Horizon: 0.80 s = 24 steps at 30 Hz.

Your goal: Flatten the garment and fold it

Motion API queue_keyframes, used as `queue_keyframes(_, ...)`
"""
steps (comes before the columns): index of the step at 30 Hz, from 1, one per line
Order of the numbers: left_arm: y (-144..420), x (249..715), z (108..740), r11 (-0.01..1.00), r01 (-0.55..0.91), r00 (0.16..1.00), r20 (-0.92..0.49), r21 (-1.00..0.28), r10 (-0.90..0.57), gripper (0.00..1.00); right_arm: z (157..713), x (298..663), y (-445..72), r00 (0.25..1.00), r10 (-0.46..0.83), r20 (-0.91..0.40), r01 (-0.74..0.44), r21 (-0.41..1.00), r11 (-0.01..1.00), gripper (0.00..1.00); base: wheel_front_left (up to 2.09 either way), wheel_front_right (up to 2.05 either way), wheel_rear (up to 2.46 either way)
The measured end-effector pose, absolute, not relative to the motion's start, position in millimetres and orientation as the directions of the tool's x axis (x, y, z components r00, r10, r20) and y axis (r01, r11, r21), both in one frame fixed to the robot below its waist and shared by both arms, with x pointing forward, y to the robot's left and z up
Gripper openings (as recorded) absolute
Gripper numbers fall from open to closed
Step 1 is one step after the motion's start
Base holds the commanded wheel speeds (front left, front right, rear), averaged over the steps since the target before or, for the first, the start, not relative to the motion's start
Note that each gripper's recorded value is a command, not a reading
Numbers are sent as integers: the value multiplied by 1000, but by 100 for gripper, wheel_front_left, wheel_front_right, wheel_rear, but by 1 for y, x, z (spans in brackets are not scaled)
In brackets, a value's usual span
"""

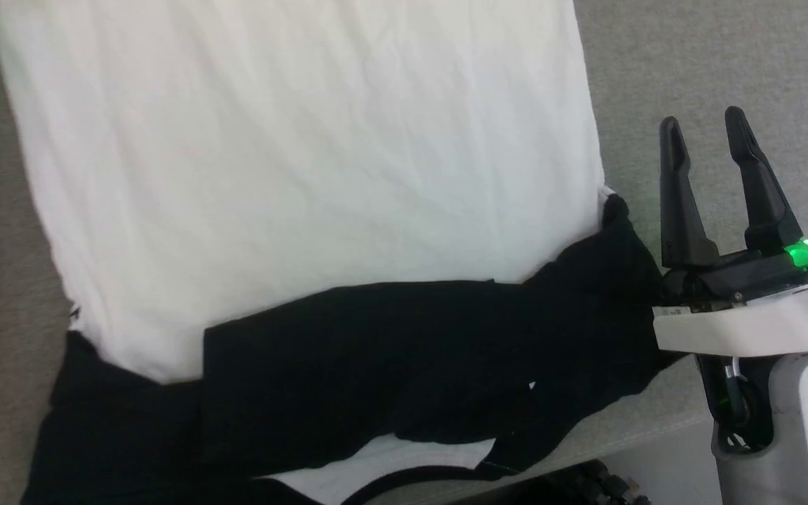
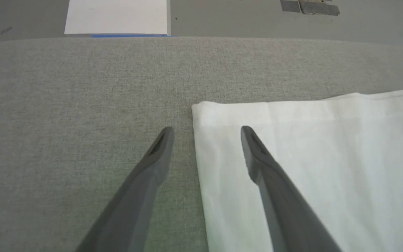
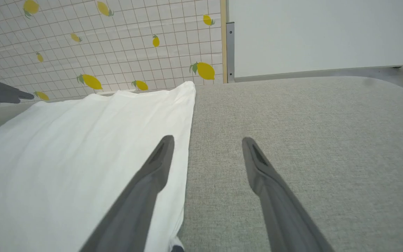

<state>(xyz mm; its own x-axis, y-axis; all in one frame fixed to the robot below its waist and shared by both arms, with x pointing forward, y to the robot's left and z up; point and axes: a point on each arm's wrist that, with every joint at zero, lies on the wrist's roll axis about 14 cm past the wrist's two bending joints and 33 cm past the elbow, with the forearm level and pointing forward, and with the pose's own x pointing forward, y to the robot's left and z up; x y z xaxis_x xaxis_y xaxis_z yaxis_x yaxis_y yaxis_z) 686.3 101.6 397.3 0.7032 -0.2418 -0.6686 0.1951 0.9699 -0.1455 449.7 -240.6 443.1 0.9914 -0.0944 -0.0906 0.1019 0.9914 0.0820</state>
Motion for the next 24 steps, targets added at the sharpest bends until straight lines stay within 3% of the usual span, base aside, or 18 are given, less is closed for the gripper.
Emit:
queue_keyframes(5, 99, 686, 372, 975, 171, 667, -712, -140, -220, 100, 433, 446, -246, 986, -110, -124, 119, 63, 991, 100, 0, 0, 0)
queue_keyframes(12, 105, 692, 366, 981, 189, 688, -706, -50, -168, 100, 425, 444, -248, 982, -114, -147, 123, 53, 991, 100, 0, 0, 0)
queue_keyframes(13, 106, 692, 366, 981, 191, 689, -706, -44, -166, 90, 425, 446, -247, 983, -113, -145, 121, 53, 991, 100, 0, 0, 0)
queue_keyframes(14, 106, 692, 365, 980, 193, 688, -707, -40, -164, 60, 426, 447, -247, 984, -111, -143, 120, 52, 991, 100, 0, 0, 0)
queue_keyframes(15, 106, 692, 365, 980, 196, 690, -705, -32, -161, 8, 426, 448, -247, 984, -108, -141, 116, 50, 992, 100, 0, 0, 0)
queue_keyframes(16, 107, 692, 365, 979, 200, 693, -703, -27, -161, 0, 426, 450, -246, 985, -105, -140, 113, 50, 992, 100, 0, 0, 0)
queue_keyframes(20, 107, 692, 366, 976, 216, 703, -692, -14, -165, 0, 431, 466, -235, 990, -59, -129, 62, 23, 998, 100, 0, 0, 0)
queue_keyframes(24, 106, 691, 367, 973, 229, 711, -679, -21, -182, 0, 461, 506, -224, 999, 5, -44, -7, -33, 999, 100, 0, 0, 0)
